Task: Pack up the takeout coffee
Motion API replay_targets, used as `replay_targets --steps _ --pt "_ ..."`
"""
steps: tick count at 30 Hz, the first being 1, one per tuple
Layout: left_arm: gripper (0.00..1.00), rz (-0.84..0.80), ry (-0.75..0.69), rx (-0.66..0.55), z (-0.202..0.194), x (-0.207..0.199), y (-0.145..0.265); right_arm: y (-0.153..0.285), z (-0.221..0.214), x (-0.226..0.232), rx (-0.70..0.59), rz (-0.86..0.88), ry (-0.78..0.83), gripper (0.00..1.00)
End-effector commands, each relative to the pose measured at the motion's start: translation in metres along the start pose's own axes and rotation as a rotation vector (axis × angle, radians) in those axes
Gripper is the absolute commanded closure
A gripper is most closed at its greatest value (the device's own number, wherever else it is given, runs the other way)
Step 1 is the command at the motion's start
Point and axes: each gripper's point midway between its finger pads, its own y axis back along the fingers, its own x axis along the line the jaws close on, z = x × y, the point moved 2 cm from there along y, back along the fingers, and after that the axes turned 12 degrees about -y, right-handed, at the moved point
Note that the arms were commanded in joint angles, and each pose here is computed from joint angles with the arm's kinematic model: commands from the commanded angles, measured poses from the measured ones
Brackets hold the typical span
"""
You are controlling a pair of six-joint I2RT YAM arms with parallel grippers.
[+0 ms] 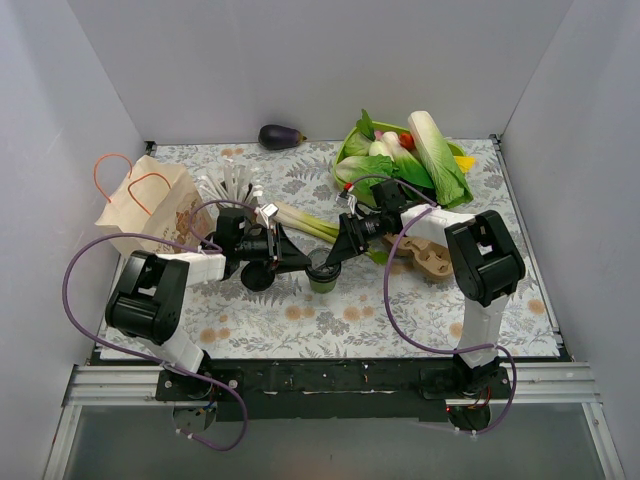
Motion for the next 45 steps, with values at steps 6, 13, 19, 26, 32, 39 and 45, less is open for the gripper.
replay_targets --steps 6,13,19,26,32,39,45 --pt "0.59 0.31 0.219 0.044 -0.05 0.071 0.004 0.0 -0.024 -0.053 -0.015 -0.264 -0.125 0.29" --pt "0.57 0.23 0.169 0.017 -0.036 0.056 0.001 -0.001 -0.022 -0.05 -0.03 -0.247 -0.107 0.28" --pt "0.49 0.063 0.031 -0.006 -0.008 0.007 0.004 0.001 -0.001 -0.012 -0.05 -0.108 0.004 0.17" --pt "0.43 0.018 -0.01 0.01 -0.009 -0.017 0.013 0.008 0.001 0.017 -0.038 -0.028 0.045 0.09" --pt "0.34 0.002 -0.062 0.007 -0.009 -0.031 0.02 0.013 -0.001 0.02 -0.053 -0.014 0.044 0.07" --pt "0.22 -0.027 -0.101 0.034 -0.014 -0.04 0.016 0.014 0.007 0.03 -0.06 0.016 0.059 0.07" --pt "0.22 -0.029 -0.085 0.072 -0.028 -0.04 0.002 0.011 0.019 0.025 -0.07 0.016 0.062 0.07"
